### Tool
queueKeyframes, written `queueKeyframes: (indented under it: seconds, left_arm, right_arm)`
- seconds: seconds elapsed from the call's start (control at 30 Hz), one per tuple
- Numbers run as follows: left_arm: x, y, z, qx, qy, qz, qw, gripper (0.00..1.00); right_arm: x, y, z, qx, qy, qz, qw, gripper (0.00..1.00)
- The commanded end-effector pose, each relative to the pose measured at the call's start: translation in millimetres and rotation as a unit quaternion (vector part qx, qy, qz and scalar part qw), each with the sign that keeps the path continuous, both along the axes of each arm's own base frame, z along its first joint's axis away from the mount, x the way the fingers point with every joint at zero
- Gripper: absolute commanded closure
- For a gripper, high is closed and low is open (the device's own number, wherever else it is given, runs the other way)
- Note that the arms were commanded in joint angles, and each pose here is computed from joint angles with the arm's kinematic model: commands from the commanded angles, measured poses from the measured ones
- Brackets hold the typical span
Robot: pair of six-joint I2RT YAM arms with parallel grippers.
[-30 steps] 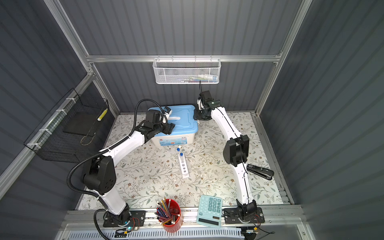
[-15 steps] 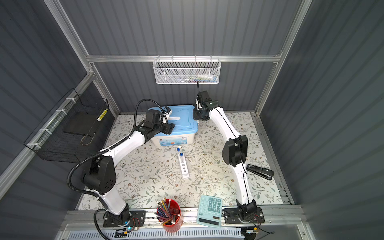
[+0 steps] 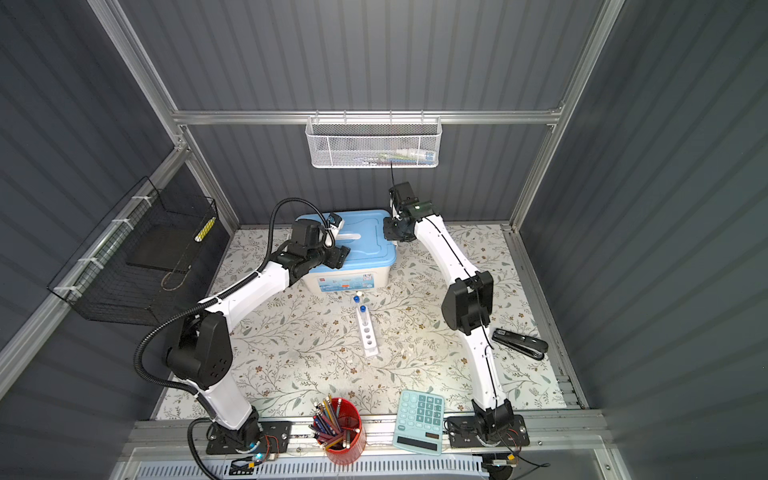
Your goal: Organize the chemistry lab equipment
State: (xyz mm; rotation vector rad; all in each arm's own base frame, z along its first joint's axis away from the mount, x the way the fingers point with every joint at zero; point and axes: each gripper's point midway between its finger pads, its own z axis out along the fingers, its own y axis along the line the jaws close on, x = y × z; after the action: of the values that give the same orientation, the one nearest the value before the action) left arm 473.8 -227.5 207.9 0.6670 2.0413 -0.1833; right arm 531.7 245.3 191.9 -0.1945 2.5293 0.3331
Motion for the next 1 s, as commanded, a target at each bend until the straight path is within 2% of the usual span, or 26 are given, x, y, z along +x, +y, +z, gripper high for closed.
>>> queueKeyframes:
  seconds: [0.0, 0.7, 0.9, 0.97]
  left_arm:
    - [-4.0, 0.6, -15.4, 0.017, 0.019, -0.008, 1.000, 0.22]
    - [-4.6, 1.9, -11.0, 0.016, 0.012, -0.007, 1.000, 0.22]
    - [-4.9, 0.7, -5.3, 0.013, 0.008, -0.009, 1.000, 0.22]
    - [-5.7, 0.2, -0.8, 0.009, 0.006, -0.012, 1.000, 0.22]
  right_arm:
    - [-15.1, -9.0, -51.2, -0.052, 0.068, -0.005, 0.996, 0.68]
    - [-17.1, -9.5, -58.6, -0.081, 0.067, -0.013, 0.994, 0.75]
    - [-14.9, -10.6, -45.7, -0.078, 0.053, -0.014, 0.995, 0.63]
    - [-14.0, -11.0, -36.4, -0.075, 0.045, -0.011, 0.996, 0.62]
